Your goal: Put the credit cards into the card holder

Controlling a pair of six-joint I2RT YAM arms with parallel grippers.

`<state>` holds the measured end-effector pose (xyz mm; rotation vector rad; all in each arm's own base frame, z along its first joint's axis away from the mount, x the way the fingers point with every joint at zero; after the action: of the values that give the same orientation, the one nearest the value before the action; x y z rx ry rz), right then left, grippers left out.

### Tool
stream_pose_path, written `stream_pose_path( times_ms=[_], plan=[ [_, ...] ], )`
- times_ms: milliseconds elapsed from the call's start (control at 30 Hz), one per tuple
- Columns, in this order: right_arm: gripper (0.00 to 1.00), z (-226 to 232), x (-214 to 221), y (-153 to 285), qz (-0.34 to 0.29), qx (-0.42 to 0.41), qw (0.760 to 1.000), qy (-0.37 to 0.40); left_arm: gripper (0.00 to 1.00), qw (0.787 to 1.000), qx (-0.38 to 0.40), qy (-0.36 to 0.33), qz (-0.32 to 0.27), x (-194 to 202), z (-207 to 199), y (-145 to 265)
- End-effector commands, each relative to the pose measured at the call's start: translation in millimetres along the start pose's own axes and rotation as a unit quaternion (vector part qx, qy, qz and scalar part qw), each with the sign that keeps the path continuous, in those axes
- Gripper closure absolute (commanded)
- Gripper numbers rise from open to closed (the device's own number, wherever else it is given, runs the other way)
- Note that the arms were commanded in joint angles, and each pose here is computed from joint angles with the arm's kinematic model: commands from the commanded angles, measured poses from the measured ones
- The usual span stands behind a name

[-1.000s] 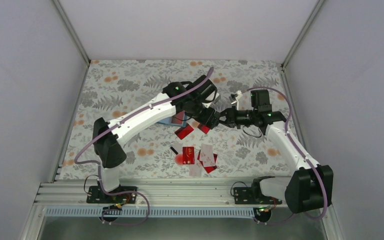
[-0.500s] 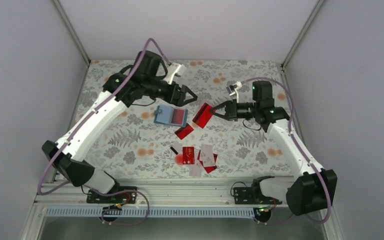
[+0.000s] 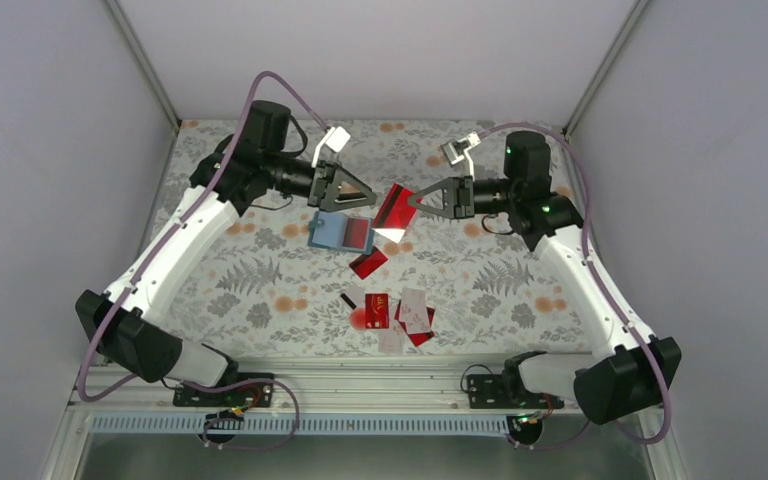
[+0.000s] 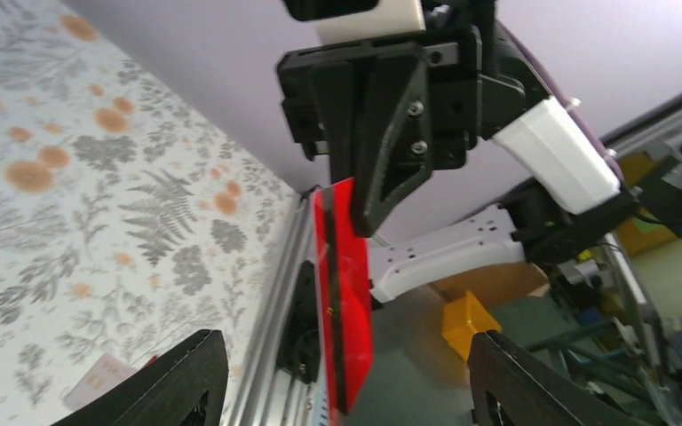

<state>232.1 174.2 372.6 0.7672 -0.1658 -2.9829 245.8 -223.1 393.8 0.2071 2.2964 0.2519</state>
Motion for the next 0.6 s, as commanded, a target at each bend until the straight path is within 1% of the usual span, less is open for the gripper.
stream_pose_path(
  times_ms=[0, 100, 200, 433, 533, 567],
  plan=[
    [0.96, 16.0, -7.2, -4.4, 0.013, -0.024, 0.999, 0.016, 0.33, 0.996, 0.084, -0.038, 0.002, -1.2, -21.9, 3.4],
    [0.96, 19.2, -9.8, -5.9, 0.015, -0.029, 0.999, 0.018, 0.34, 0.996, 0.088, -0.032, 0.006, 0.8, -17.8, 0.3],
    [0.96, 22.9, -12.0, -6.8, 0.017, -0.032, 0.999, 0.02, 0.39, 0.995, 0.091, -0.022, 0.013, 3.7, -11.7, -6.1],
    [0.96, 28.0, -17.3, -7.0, 0.015, -0.036, 0.999, 0.024, 0.41, 0.995, 0.094, -0.007, 0.025, 3.6, -3.5, -20.5],
    [0.96, 29.0, -19.8, -7.5, 0.015, -0.036, 0.999, 0.026, 0.51, 0.995, 0.094, -0.002, 0.028, 2.8, 0.0, -26.3],
    [0.96, 28.7, -20.3, -7.8, 0.015, -0.037, 0.999, 0.026, 0.57, 0.995, 0.091, 0.001, 0.028, 2.6, 2.1, -27.9]
  ],
)
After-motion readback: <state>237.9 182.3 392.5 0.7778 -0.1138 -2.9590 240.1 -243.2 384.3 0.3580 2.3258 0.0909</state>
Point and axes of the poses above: each gripper's point midway between its finger pads, its own y axis back along the fingers, its own z axis along the line the jaws close on, x = y × z, the point moved 7 cm from there along y, back along the fingers, and after that the axes turned 4 degrees about -y, right-handed, at the moved point
